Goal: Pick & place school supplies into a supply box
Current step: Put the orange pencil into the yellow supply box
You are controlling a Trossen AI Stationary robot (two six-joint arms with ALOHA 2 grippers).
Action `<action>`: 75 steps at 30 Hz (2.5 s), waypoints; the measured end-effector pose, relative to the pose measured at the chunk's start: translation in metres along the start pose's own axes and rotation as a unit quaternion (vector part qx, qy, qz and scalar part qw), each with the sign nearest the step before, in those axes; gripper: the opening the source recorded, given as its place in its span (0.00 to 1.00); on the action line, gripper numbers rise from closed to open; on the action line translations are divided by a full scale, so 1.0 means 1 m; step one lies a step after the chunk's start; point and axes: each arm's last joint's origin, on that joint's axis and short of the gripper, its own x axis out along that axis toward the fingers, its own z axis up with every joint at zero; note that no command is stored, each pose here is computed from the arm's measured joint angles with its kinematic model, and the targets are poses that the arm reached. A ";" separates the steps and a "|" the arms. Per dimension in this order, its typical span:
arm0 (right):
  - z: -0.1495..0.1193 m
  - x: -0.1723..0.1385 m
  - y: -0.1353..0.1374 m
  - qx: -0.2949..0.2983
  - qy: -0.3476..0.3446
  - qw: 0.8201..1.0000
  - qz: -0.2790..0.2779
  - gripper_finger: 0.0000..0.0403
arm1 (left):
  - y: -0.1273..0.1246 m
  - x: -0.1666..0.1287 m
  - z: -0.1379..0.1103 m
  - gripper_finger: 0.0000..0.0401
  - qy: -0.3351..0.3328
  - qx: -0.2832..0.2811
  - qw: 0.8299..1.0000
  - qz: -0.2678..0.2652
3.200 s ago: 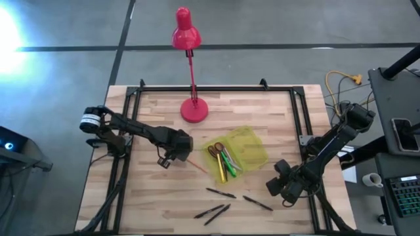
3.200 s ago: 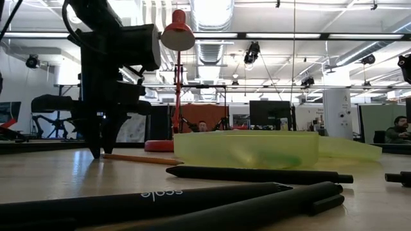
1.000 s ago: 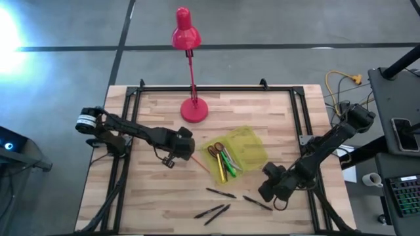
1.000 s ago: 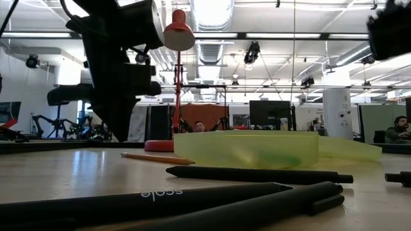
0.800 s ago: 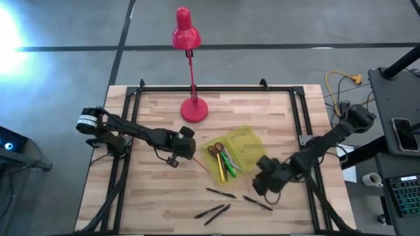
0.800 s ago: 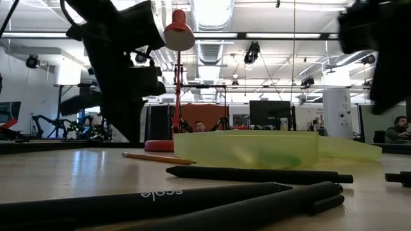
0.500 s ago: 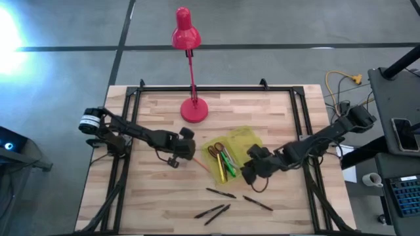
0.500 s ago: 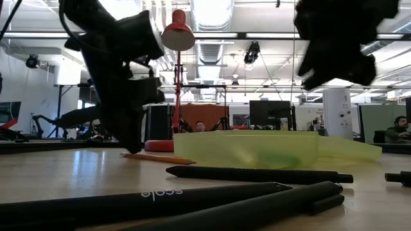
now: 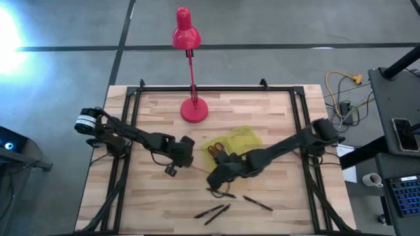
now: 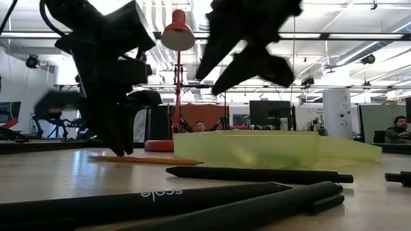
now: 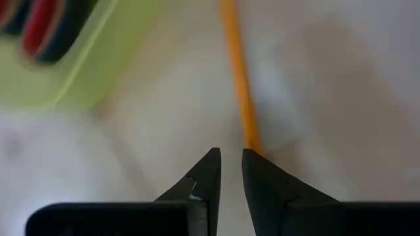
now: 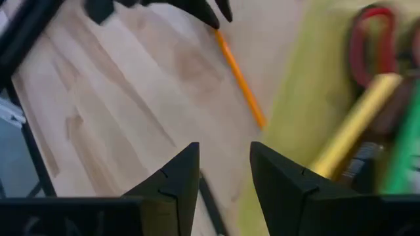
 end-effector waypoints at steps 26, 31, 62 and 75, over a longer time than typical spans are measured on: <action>0.002 0.022 0.004 -0.172 0.096 0.980 0.010 0.29 | -0.068 -0.059 0.000 0.12 -0.079 -0.147 0.986 0.010; -0.004 0.038 0.002 -0.187 0.113 0.976 0.014 0.29 | -0.076 -0.054 0.007 0.12 -0.058 -0.159 0.986 -0.002; -0.031 0.069 0.023 -0.247 0.053 0.967 -0.024 0.13 | -0.085 -0.022 0.011 0.12 -0.005 -0.235 0.971 0.032; -0.042 0.067 0.026 -0.253 0.096 0.963 0.006 0.14 | -0.085 -0.022 0.011 0.12 -0.005 -0.208 0.977 0.045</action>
